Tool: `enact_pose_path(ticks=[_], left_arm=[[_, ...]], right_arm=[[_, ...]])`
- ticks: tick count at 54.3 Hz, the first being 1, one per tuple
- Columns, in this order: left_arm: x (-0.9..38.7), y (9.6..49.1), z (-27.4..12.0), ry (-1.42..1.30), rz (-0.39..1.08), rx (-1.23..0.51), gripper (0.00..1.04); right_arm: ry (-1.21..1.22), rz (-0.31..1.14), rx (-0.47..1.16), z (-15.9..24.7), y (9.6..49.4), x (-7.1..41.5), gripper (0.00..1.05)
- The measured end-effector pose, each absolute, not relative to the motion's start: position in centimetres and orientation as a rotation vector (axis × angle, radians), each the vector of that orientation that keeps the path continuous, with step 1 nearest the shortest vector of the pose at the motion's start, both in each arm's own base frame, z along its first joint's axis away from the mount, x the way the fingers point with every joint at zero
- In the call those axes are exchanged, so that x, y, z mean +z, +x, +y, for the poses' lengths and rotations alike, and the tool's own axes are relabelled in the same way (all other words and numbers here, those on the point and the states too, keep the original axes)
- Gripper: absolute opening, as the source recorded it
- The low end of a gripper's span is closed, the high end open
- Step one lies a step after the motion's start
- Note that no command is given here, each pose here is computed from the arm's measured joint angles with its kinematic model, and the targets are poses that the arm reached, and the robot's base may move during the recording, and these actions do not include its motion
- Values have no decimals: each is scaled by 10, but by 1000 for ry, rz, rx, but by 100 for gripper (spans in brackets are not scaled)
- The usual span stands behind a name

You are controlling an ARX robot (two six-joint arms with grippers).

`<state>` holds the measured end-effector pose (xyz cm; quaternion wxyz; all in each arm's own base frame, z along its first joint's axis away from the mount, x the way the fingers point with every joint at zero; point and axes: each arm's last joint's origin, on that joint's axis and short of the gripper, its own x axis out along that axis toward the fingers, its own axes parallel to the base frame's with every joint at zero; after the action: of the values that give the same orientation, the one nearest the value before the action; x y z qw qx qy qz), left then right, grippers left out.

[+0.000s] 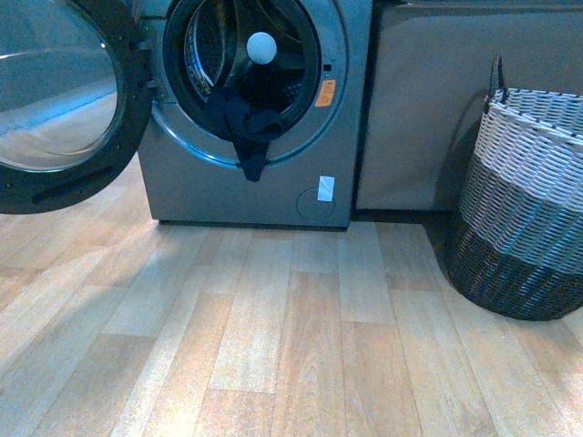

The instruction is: Collect clothes from washing machine

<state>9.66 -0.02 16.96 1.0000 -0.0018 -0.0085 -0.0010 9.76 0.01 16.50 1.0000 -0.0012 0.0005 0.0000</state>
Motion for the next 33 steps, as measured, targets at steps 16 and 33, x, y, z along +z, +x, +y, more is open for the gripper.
enact_pose_path(ticks=[16,33], left_arm=[[170,97,0,-4,-17,-2,98],[170,97,0,-4,-17,-2,98]], right_arm=[[-2,1,0,0,98,165,97],[-2,1,0,0,98,165,97]])
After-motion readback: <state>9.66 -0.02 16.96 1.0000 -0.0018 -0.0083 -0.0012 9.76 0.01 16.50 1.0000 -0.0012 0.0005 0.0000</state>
